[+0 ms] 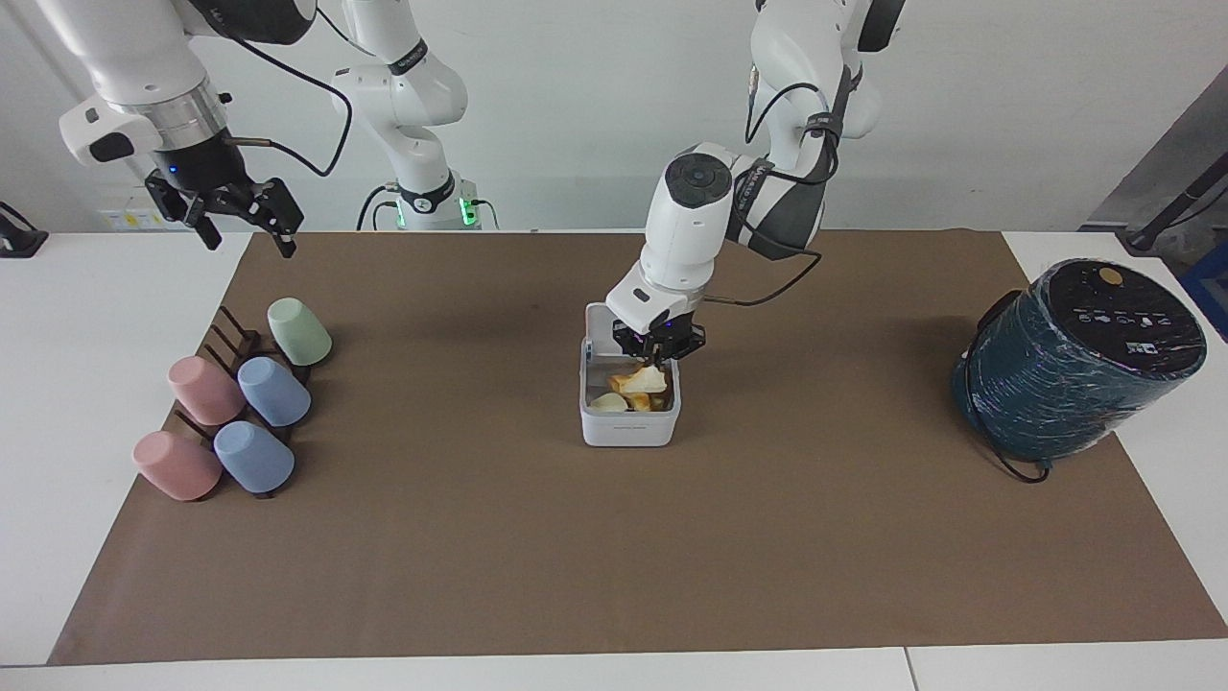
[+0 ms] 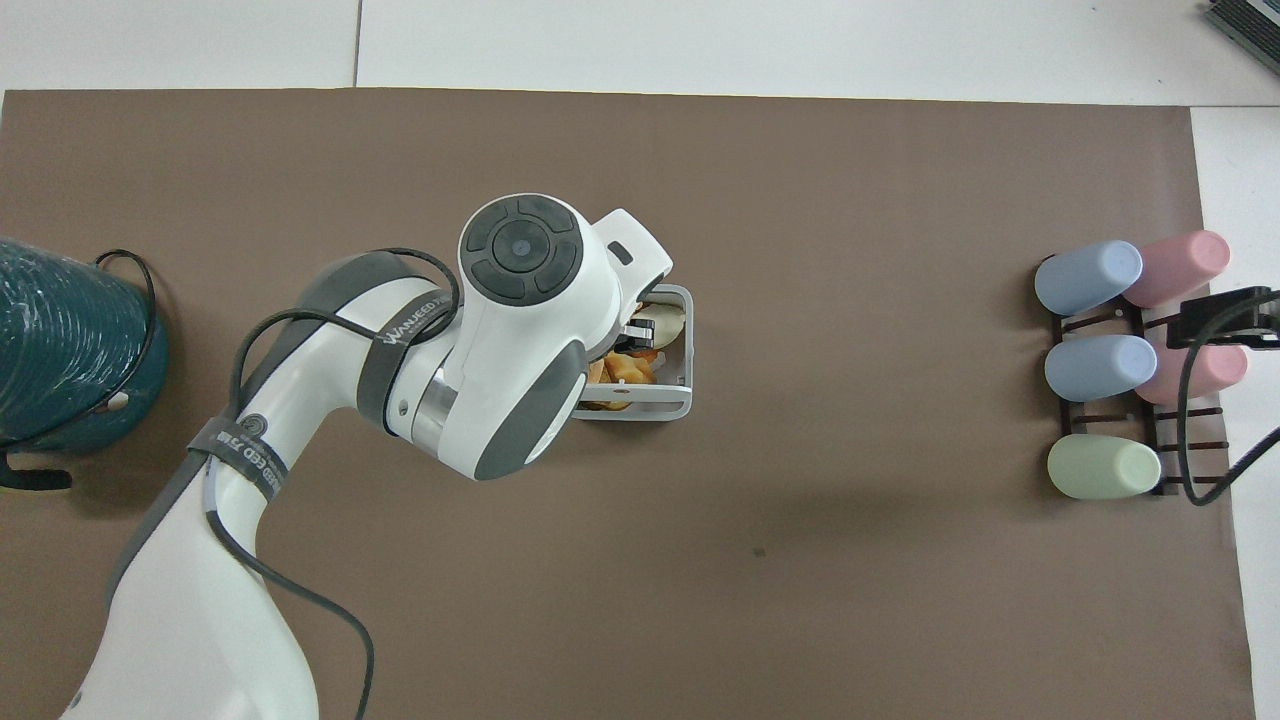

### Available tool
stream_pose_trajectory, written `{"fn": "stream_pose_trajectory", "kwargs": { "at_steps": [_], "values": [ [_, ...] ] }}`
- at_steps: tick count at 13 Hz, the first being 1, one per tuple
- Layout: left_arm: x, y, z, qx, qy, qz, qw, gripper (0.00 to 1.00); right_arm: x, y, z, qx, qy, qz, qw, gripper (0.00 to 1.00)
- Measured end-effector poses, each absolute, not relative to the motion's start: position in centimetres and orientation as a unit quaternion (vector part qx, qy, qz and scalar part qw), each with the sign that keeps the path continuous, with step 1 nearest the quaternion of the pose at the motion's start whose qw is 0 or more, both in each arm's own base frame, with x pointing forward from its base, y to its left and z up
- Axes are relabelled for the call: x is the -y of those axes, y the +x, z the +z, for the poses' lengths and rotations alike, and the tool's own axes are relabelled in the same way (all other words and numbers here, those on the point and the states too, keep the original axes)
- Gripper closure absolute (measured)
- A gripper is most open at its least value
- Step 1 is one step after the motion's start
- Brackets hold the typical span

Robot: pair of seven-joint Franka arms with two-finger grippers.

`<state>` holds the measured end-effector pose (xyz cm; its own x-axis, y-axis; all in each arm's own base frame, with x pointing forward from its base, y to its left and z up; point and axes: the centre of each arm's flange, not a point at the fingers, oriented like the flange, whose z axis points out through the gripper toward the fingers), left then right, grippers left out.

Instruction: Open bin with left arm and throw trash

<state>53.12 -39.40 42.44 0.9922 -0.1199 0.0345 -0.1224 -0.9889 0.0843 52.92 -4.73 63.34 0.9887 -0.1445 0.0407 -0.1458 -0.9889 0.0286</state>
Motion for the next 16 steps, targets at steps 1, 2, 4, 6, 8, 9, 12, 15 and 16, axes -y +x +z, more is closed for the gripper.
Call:
{"fn": "stream_pose_trajectory", "kwargs": {
  "at_steps": [1,2,4,6,8,9,12,15,16],
  "values": [
    [39.7,52.4,41.9,0.058,0.997,0.017,0.045,0.88,4.7,52.9,63.3,0.073,0.997,0.020,0.016,0.00],
    [40.0,51.9,41.6,0.058,0.997,0.021,0.047,0.88,4.7,53.0,63.4,0.073,0.997,0.022,0.016,0.00],
    [40.3,51.5,41.6,0.055,0.997,0.025,0.050,0.70,4.7,53.0,63.4,0.073,0.997,0.022,0.016,0.00],
    [40.7,51.3,41.9,0.049,0.997,0.029,0.053,0.47,4.7,53.0,63.4,0.073,0.997,0.022,0.016,0.00],
    [40.6,51.4,42.3,0.045,0.997,0.036,0.058,0.39,4.7,53.0,63.4,0.073,0.997,0.022,0.016,0.00],
    [40.4,51.6,42.4,0.042,0.997,0.037,0.058,0.32,4.7,53.0,63.3,0.073,0.997,0.021,0.016,0.00],
    [39.5,52.5,43.2,0.031,0.997,0.043,0.061,0.33,4.7,53.3,63.2,0.072,0.997,0.015,0.016,0.00],
    [37.9,53.9,44.1,0.011,0.997,0.036,0.064,0.63,4.3,53.8,62.9,0.069,0.997,0.008,0.017,0.00],
    [37.2,54.4,44.4,0.000,0.997,0.031,0.070,0.72,4.0,53.9,62.8,0.066,0.998,0.008,0.017,0.00]
  ]
}}
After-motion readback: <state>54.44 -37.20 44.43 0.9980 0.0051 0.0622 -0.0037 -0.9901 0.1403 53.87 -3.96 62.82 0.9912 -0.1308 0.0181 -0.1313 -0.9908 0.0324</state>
